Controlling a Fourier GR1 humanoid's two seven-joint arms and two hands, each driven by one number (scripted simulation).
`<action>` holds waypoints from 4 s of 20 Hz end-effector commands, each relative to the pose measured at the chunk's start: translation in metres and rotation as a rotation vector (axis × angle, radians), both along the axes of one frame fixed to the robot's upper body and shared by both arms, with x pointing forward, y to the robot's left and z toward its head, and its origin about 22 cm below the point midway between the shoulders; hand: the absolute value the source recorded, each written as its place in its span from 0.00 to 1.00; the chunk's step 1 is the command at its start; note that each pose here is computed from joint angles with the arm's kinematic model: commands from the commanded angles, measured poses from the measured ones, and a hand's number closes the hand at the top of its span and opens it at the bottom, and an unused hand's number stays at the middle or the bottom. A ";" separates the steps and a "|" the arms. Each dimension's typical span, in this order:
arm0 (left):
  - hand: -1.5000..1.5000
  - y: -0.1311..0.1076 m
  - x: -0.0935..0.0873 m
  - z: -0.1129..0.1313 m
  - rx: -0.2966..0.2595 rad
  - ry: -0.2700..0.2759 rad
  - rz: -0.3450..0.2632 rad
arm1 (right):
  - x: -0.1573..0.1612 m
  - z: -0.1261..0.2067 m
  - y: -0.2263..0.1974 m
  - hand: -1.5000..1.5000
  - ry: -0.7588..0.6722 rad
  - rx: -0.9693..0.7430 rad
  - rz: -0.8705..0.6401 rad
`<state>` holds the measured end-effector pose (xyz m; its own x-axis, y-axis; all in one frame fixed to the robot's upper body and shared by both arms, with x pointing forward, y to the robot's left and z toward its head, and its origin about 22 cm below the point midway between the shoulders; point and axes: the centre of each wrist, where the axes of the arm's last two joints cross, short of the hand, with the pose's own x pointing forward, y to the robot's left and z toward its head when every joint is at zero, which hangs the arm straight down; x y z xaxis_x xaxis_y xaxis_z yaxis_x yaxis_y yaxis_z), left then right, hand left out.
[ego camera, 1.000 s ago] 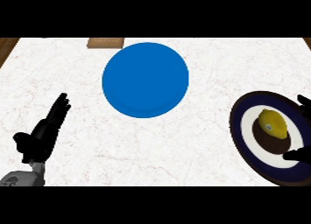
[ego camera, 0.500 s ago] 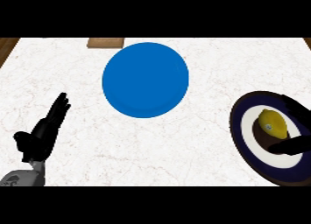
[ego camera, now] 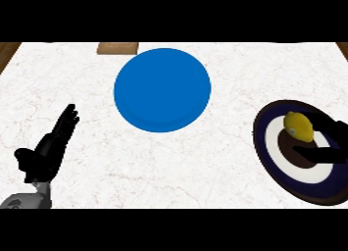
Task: Pick the lemon from the plate and place it in the plate
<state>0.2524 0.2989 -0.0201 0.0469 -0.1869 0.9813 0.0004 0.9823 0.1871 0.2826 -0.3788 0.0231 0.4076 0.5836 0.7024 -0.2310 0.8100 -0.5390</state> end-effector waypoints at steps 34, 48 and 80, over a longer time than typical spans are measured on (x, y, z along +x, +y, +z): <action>0.50 0.001 0.018 0.001 0.006 0.004 0.005 | -0.053 0.119 0.152 1.00 -0.763 -0.552 -0.013; 0.50 0.013 0.008 0.009 0.016 -0.006 0.002 | 0.015 0.182 0.253 1.00 -0.759 -0.479 0.092; 0.50 -0.002 0.020 0.005 0.000 0.002 -0.063 | 0.128 0.087 0.344 0.00 -0.648 -0.079 -0.180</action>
<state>0.2654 0.2843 -0.0182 0.0218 -0.1947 0.9806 0.0589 0.9794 0.1931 0.4105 -0.0290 0.1183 0.0351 0.6841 0.7285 0.2396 0.7019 -0.6707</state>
